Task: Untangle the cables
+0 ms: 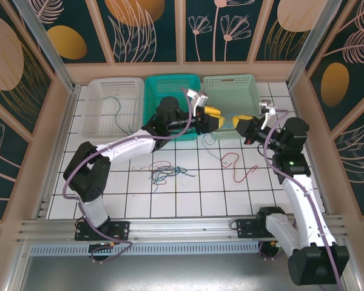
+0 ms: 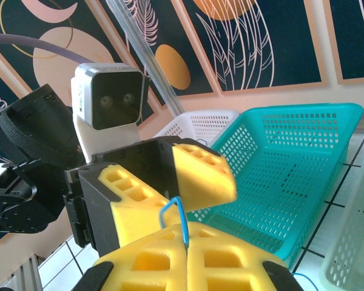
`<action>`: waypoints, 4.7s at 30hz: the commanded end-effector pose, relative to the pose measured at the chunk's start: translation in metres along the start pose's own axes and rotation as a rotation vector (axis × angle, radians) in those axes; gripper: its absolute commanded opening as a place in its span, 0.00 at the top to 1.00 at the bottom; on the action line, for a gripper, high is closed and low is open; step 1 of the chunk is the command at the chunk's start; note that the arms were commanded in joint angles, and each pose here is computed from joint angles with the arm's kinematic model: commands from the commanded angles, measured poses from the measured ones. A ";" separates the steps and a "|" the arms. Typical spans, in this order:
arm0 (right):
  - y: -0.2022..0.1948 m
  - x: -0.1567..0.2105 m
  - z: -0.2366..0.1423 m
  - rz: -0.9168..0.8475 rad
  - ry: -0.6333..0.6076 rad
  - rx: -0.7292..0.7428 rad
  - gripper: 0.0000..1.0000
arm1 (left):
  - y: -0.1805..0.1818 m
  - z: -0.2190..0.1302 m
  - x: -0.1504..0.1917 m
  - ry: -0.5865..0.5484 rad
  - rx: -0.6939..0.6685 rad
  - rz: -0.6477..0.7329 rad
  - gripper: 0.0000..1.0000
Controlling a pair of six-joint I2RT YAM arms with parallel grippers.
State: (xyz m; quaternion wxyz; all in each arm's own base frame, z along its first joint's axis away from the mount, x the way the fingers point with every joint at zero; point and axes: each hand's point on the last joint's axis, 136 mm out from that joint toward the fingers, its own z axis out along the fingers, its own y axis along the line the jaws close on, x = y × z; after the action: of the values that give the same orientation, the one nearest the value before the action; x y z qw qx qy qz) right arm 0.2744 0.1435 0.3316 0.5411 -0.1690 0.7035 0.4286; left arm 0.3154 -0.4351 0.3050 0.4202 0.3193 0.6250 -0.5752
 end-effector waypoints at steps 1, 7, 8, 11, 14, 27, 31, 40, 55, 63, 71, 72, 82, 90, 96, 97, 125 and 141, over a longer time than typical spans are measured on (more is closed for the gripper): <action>0.009 -0.014 -0.001 -0.059 -0.022 -0.006 1.00 | -0.020 -0.013 -0.027 -0.093 0.022 0.054 0.49; 0.009 -0.014 -0.001 -0.052 -0.024 -0.007 1.00 | -0.028 -0.022 -0.036 -0.126 0.027 0.065 0.48; 0.009 -0.015 -0.001 -0.053 -0.026 -0.007 1.00 | -0.031 -0.022 -0.037 -0.132 0.042 0.063 0.48; 0.008 -0.015 -0.001 -0.052 -0.026 -0.003 1.00 | -0.038 -0.021 -0.038 -0.141 0.093 0.052 0.49; 0.009 -0.015 -0.001 -0.052 -0.030 -0.007 1.00 | -0.035 -0.014 -0.030 -0.113 0.122 0.020 0.49; 0.014 -0.018 0.003 -0.051 -0.034 -0.033 1.00 | -0.032 -0.004 -0.015 -0.062 0.176 -0.001 0.50; 0.014 -0.017 0.005 -0.050 -0.030 -0.031 1.00 | -0.034 -0.004 -0.015 -0.063 0.194 0.002 0.50; 0.018 -0.020 0.009 -0.052 -0.034 -0.046 1.00 | -0.032 -0.001 -0.009 -0.043 0.200 -0.007 0.62; 0.014 -0.013 0.004 -0.063 -0.005 0.025 1.00 | 0.001 0.005 0.004 0.028 0.020 0.012 1.00; 0.014 -0.013 0.004 -0.028 0.008 0.024 1.00 | 0.051 -0.002 0.029 0.147 -0.291 0.129 1.00; 0.015 -0.013 0.008 0.011 0.048 0.010 1.00 | 0.082 -0.015 0.037 0.228 -0.565 0.293 1.00; 0.014 -0.012 0.008 0.010 0.057 0.018 1.00 | 0.087 -0.019 0.035 0.226 -0.601 0.304 1.00; -0.004 0.016 0.004 0.037 0.164 0.111 1.00 | 0.098 -0.077 -0.020 0.007 -0.930 0.375 1.00; -0.006 0.042 0.012 0.110 0.267 0.044 1.00 | 0.093 -0.088 -0.034 -0.030 -0.975 0.453 0.79; -0.012 0.039 0.007 0.085 0.245 0.103 1.00 | 0.090 -0.095 -0.037 -0.036 -0.999 0.472 0.69; -0.014 0.037 0.006 0.083 0.238 0.120 1.00 | 0.091 -0.098 -0.037 -0.038 -1.016 0.473 0.69; -0.071 0.112 0.037 0.241 0.372 0.316 0.57 | 0.068 -0.118 -0.018 -0.137 -0.917 0.286 0.34; -0.088 0.179 0.097 0.026 0.578 0.363 0.37 | 0.083 -0.127 0.000 -0.100 -0.908 0.139 0.15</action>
State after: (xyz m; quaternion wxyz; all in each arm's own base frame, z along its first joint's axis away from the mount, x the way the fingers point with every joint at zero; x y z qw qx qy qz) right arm 0.3131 0.2012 0.1125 0.2950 -0.1541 0.9098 0.2478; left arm 0.3714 -0.3026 0.2666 0.5959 0.1264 0.7647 -0.2102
